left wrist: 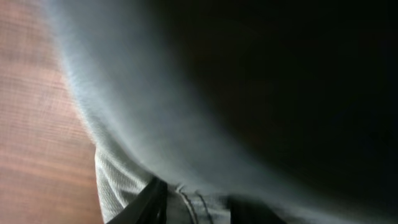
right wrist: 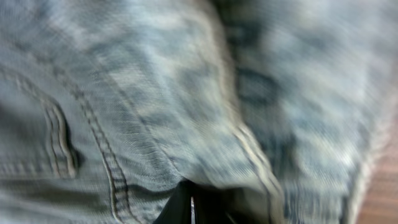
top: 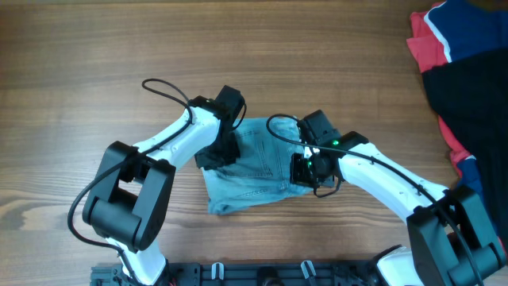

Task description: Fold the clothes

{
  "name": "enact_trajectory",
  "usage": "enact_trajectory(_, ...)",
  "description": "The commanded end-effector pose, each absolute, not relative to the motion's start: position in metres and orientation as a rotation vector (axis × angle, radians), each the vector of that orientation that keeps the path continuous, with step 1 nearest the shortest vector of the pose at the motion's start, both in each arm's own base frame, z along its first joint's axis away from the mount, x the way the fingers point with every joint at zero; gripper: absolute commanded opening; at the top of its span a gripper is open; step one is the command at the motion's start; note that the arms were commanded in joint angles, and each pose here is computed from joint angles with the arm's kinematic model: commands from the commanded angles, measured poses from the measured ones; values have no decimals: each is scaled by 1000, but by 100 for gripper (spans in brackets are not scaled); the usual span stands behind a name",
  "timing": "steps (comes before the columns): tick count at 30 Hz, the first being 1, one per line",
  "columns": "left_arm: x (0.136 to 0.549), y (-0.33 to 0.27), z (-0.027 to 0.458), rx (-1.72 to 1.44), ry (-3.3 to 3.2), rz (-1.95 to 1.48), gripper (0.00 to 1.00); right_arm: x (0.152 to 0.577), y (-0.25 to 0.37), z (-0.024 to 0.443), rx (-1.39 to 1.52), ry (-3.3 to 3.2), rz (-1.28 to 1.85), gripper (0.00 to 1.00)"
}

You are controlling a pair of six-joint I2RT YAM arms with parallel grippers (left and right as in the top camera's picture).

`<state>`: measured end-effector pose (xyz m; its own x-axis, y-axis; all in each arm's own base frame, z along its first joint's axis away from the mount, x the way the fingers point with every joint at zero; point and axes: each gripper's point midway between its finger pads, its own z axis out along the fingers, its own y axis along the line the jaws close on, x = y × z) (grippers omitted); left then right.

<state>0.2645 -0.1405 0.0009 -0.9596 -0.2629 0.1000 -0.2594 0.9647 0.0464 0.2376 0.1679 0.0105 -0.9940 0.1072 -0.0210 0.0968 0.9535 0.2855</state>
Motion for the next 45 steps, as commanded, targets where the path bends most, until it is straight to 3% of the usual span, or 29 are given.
enact_trajectory(1,231,-136,-4,447,-2876,-59,33,281,104,-11,321,2910,24,4)
enact_trajectory(8,240,-155,60,431,-3044,177,34,333,102,31,231,2794,74,5)
enact_trajectory(9,245,-157,76,432,-3101,243,38,337,104,41,200,2787,74,4)
enact_trajectory(11,263,-154,109,460,-3251,346,65,339,104,55,200,2792,70,4)
enact_trajectory(12,274,-152,123,442,-3331,387,73,338,104,61,201,2795,69,4)
enact_trajectory(16,318,-154,171,147,-3610,598,81,324,99,100,201,2772,84,4)
enact_trajectory(18,327,-157,164,28,-3580,663,86,315,97,126,199,2724,116,6)
enact_trajectory(21,331,-169,139,-185,-3458,792,92,303,95,156,193,2659,174,17)
enact_trajectory(25,332,-182,98,-345,-3301,879,93,291,91,180,192,2604,202,22)
enact_trajectory(27,325,-191,86,-396,-3220,937,89,284,89,178,194,2623,192,22)
enact_trajectory(29,324,-194,85,-425,-3213,940,83,281,88,173,195,2649,179,22)
enact_trajectory(32,326,-196,98,-461,-3246,969,83,281,88,169,203,2667,172,22)
enact_trajectory(37,309,-221,129,-643,-3257,1037,83,276,66,172,542,2640,199,22)
enact_trajectory(45,252,-286,105,-1035,-3106,914,83,262,-13,212,819,2441,162,23)
